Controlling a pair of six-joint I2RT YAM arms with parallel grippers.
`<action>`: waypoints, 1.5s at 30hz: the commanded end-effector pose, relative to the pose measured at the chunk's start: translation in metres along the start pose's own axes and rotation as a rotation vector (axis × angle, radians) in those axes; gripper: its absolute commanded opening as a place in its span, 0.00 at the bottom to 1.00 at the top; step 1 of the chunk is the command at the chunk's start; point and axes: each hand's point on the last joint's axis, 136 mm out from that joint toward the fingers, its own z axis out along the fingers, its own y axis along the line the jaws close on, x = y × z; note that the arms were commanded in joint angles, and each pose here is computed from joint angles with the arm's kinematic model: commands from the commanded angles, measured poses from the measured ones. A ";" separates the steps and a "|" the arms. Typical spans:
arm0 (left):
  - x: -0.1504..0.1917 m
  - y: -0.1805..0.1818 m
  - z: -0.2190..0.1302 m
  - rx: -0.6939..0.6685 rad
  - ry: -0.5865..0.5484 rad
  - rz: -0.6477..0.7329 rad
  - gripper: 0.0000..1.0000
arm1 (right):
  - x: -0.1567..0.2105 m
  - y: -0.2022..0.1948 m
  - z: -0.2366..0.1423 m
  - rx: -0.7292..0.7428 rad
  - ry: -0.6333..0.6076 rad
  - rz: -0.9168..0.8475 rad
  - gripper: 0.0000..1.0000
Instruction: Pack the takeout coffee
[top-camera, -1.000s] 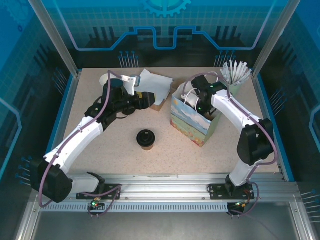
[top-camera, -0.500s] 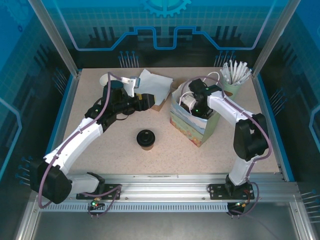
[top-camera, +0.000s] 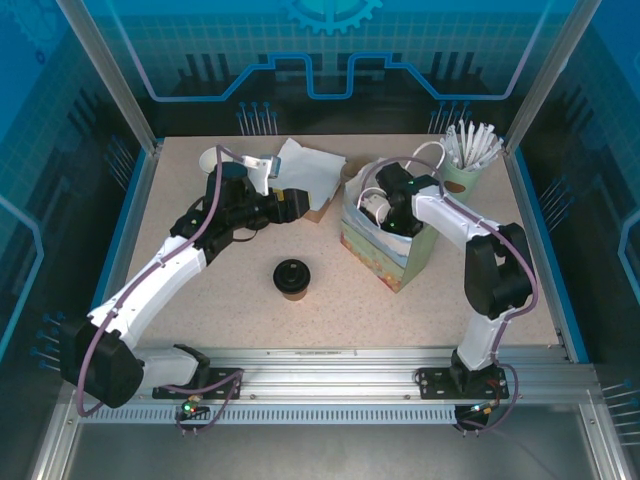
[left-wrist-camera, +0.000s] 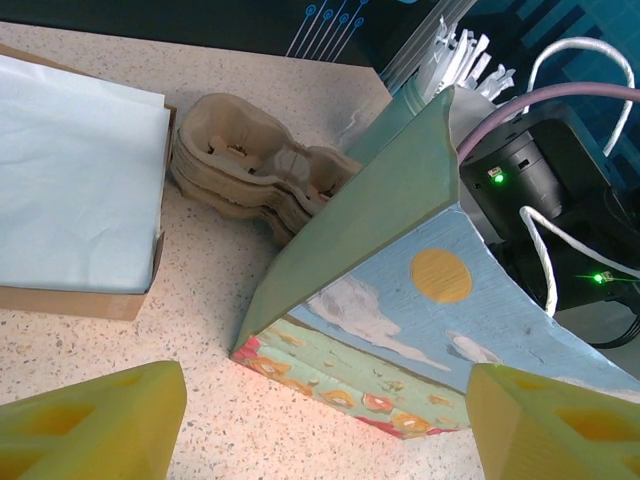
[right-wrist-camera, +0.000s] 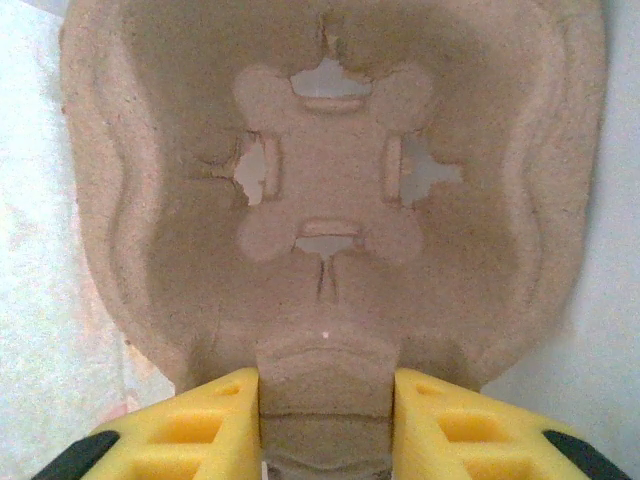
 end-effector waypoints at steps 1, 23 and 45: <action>-0.003 -0.001 -0.006 0.001 -0.028 0.001 0.75 | 0.005 0.002 0.013 0.000 0.028 0.006 0.35; 0.002 0.000 -0.008 0.003 -0.022 -0.002 0.75 | 0.018 0.000 0.042 0.004 0.078 0.007 0.37; 0.002 -0.001 -0.010 0.003 -0.025 -0.004 0.75 | 0.001 -0.001 0.001 0.017 0.005 0.030 0.68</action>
